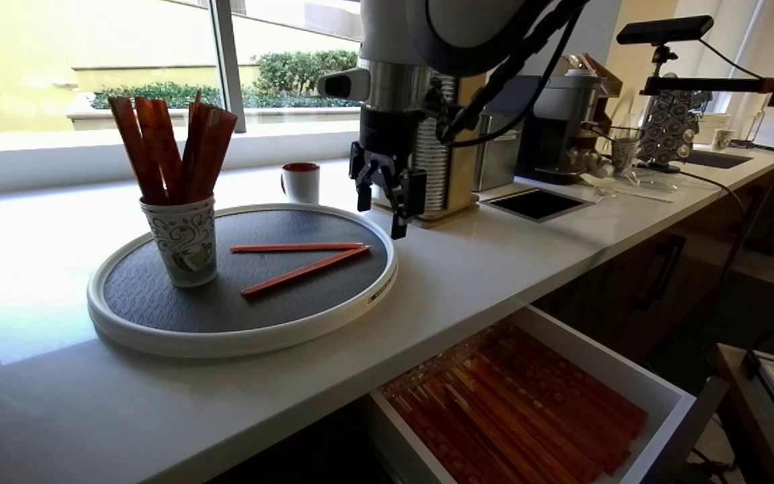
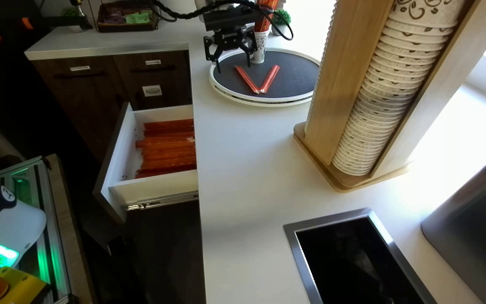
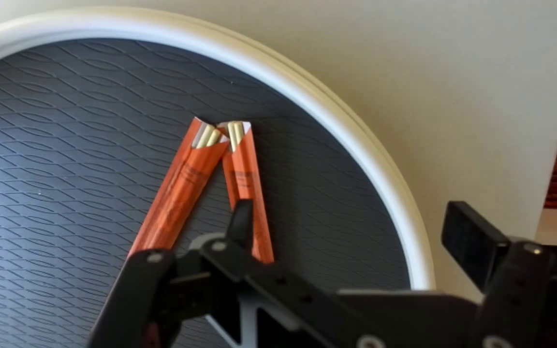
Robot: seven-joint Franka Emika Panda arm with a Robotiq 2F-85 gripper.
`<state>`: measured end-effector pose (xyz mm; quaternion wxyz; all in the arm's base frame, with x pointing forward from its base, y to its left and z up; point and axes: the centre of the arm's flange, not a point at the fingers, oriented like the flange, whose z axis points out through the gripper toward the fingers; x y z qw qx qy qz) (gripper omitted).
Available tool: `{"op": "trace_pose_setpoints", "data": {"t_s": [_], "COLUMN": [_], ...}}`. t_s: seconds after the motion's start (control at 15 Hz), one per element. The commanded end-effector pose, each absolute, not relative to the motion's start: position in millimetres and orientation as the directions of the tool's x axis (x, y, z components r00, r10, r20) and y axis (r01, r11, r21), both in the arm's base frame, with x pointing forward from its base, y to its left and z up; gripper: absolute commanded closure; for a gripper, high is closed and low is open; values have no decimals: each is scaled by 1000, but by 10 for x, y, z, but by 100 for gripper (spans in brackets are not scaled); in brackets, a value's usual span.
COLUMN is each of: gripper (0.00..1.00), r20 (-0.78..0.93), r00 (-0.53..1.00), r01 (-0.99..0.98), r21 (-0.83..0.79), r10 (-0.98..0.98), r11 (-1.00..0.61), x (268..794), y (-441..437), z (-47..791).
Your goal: Put the items on the tray in the drawer
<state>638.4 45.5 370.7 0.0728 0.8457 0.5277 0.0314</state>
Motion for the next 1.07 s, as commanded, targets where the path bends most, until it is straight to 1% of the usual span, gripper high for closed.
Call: {"op": "trace_pose_setpoints", "data": {"t_s": [0.0,0.4,0.73,1.0], "gripper": [0,0,0,0], "r20": [-5,141,151,155], "r00": [456,485,433,398], "r01": [877,833,870,886], "r21": [176,226,186,190], "r10": [890,863,889,904], "r11": [-448,-505,-456,-423], "x": [6367,6685,6793,6854], "y": [340,58,179,262], "z": [3659,3501,3371,3346]}}
